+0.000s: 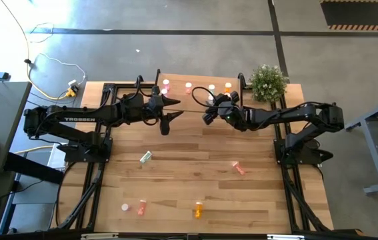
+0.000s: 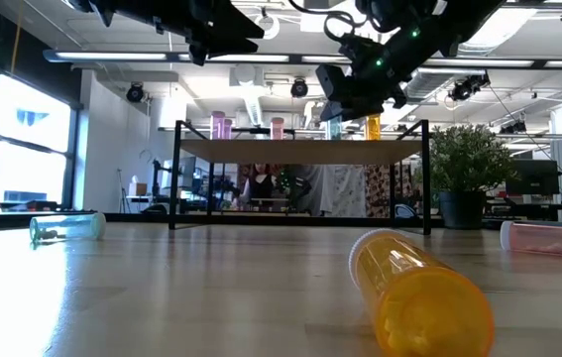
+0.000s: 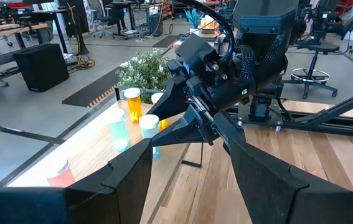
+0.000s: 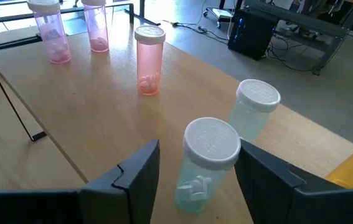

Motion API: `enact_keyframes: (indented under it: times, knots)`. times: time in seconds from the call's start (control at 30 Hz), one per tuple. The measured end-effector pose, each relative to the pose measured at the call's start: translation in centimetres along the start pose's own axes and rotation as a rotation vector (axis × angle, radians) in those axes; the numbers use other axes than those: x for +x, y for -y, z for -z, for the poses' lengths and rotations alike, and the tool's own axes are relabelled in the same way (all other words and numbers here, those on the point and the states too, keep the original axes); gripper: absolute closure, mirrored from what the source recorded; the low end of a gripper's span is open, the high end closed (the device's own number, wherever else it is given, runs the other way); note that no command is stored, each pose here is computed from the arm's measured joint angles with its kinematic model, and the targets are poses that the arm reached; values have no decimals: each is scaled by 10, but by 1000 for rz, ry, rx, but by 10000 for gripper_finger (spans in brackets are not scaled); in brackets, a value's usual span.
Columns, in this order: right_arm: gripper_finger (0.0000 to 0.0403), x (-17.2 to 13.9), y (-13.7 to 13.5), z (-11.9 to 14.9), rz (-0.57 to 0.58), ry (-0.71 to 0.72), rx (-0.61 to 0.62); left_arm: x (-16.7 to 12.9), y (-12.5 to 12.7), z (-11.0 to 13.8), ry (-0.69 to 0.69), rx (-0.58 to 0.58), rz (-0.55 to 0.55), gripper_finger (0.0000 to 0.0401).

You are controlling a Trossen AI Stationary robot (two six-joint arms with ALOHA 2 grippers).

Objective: Pick and place medicine bottles onto shelf by color
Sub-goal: Put the bottom blue pill bottle aligned with the other blue pill bottle on the shelf

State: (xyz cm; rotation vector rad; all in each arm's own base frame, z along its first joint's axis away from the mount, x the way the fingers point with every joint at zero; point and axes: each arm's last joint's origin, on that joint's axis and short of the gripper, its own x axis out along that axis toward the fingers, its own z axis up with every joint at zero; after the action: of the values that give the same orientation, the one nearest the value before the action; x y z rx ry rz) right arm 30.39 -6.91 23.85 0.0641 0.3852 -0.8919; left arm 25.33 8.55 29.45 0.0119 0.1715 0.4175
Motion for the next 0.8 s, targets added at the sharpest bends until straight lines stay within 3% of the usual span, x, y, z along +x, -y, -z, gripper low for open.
enact_keyframes:
  times: [0.53,0.8]
  knots:
    - [210,-7,4,-13,32,58,39,0,0,0,0,0,0,192]
    - [210,-21,2,-64,1,63,-11,0,0,0,-1,0,0,192]
